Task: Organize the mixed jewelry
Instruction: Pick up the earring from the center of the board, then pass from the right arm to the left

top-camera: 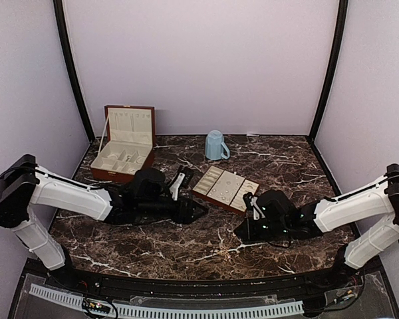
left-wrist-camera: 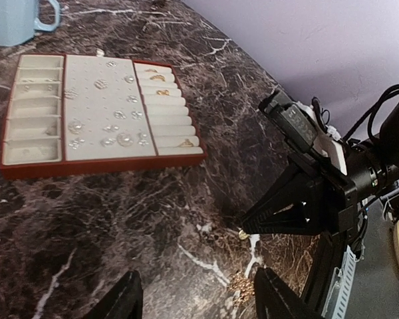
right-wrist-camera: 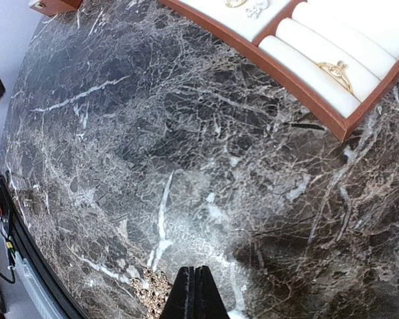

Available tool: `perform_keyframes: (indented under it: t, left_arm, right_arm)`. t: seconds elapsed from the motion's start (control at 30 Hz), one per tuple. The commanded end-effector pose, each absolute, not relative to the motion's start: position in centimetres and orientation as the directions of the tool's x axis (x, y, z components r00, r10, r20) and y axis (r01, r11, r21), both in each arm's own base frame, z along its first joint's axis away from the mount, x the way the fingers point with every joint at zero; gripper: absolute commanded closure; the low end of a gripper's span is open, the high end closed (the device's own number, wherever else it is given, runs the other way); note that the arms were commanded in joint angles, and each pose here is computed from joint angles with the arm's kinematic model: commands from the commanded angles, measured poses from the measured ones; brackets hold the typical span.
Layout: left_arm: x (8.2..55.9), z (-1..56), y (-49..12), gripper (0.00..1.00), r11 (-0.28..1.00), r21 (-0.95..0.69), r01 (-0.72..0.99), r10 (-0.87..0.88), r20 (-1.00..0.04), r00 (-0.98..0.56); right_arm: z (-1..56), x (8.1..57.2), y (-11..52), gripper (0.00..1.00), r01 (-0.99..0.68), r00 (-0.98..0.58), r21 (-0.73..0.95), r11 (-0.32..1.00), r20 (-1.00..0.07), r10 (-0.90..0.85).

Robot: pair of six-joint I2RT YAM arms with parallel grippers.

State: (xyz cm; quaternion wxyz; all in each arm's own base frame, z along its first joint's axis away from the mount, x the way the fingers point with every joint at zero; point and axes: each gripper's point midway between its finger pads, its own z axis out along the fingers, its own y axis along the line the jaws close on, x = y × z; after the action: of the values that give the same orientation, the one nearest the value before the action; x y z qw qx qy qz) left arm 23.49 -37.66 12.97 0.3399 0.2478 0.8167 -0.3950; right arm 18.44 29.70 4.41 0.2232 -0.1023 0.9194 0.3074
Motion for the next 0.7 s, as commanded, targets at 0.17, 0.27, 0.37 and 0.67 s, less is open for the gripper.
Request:
perform_keyframes:
  t: [0.17,0.27,0.37,0.67]
  left_arm:
    - [22.2,11.4,-44.6,0.42,0.458,-0.531,0.713,0.189,-0.726,-0.662]
    - [22.0,10.2,-45.3,0.42,0.465,-0.522,0.715,0.220,-0.714,-0.665]
    - [21.7,9.4,-45.9,0.46,0.465,-0.516,0.719,0.248,-0.704,-0.665]
    - [20.6,7.6,-47.3,0.56,0.448,-0.521,0.727,0.300,-0.678,-0.671]
  right_arm:
    - [6.0,19.6,31.6,1.00,-0.351,-0.854,0.547,0.760,-0.519,-0.021]
    - [6.0,19.6,31.7,1.00,-0.349,-0.855,0.549,0.760,-0.518,-0.019]
    - [6.0,19.7,31.8,1.00,-0.349,-0.855,0.548,0.760,-0.518,-0.018]
    - [5.7,19.8,32.0,1.00,-0.346,-0.859,0.542,0.766,-0.512,-0.026]
